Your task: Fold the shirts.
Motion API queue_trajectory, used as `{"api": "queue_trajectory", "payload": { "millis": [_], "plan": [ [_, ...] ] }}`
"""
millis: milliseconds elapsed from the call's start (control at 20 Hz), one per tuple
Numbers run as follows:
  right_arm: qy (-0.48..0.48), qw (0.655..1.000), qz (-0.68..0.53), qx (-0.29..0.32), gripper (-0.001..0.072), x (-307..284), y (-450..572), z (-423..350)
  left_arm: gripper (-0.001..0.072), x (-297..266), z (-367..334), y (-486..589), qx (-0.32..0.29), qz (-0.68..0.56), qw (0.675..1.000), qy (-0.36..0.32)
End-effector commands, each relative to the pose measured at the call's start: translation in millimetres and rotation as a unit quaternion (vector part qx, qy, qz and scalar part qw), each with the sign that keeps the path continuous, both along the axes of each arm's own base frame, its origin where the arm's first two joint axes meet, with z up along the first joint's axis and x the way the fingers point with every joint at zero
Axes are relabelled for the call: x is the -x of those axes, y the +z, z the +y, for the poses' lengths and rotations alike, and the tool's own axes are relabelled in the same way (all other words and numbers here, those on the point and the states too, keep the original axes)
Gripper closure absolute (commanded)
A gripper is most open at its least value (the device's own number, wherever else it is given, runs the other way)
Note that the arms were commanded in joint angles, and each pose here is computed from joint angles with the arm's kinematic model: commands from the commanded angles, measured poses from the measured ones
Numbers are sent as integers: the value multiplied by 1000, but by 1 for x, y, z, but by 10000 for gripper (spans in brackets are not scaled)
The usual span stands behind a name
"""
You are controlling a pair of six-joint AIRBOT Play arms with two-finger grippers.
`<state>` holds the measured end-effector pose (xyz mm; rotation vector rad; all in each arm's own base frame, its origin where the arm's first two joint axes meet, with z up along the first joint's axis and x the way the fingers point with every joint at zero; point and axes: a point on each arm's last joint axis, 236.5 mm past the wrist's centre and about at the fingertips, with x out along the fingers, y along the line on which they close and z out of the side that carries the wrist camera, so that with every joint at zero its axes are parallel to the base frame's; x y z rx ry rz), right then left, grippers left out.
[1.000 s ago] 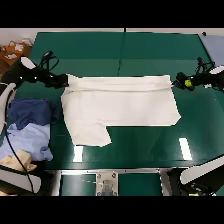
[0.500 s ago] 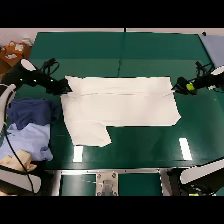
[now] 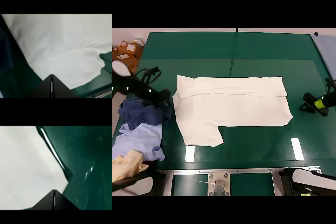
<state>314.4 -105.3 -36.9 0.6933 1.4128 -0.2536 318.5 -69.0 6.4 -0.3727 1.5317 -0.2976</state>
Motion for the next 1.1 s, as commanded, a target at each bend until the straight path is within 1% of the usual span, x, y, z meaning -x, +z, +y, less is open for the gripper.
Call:
{"api": "queue_trajectory", "payload": {
  "millis": [0, 100, 150, 250, 350, 450, 550, 700, 800, 950, 1000, 1050],
  "plan": [
    [-48, 999, 17, -4, 670, 56, -20, 22, 679, 68, 3, -18, -20, 8, 999, 47],
    [-69, 997, 16, -27, 366, 65, -34, 38, 237, 96, 1, -38, -20, 28, 996, 79],
    [-78, 996, 16, -41, 343, 66, -40, 45, 223, 105, -2, -48, -15, 37, 995, 87],
    [-94, 994, 11, -58, 343, 66, -51, 54, 224, 123, -15, -68, 10, 67, 992, 103],
    [-100, 993, 10, -58, 343, 64, -61, 57, 224, 128, -27, -83, 38, 74, 989, 125],
    [-105, 993, 3, -61, 341, 55, -67, 60, 224, 122, -32, -93, 54, 62, 984, 156],
    [-121, 990, -7, -78, 294, 42, -73, 67, 224, 120, -41, -101, 78, 54, 980, 175],
    [-135, 987, -6, -91, 294, 31, -87, 74, 224, 123, -53, -111, 112, 52, 971, 204],
    [-146, 984, -7, -100, 295, 24, -93, 78, 224, 113, -59, -106, 136, 33, 967, 212],
    [-148, 984, -13, -99, 297, 20, -93, 77, 226, 101, -57, -105, 141, 11, 963, 229],
    [-147, 984, -14, -98, 305, 19, -92, 77, 282, 99, -58, -105, 147, 7, 961, 235],
    [-144, 985, -15, -98, 358, 18, -90, 77, 337, 96, -64, -104, 160, -2, 959, 236]
  ]
}}
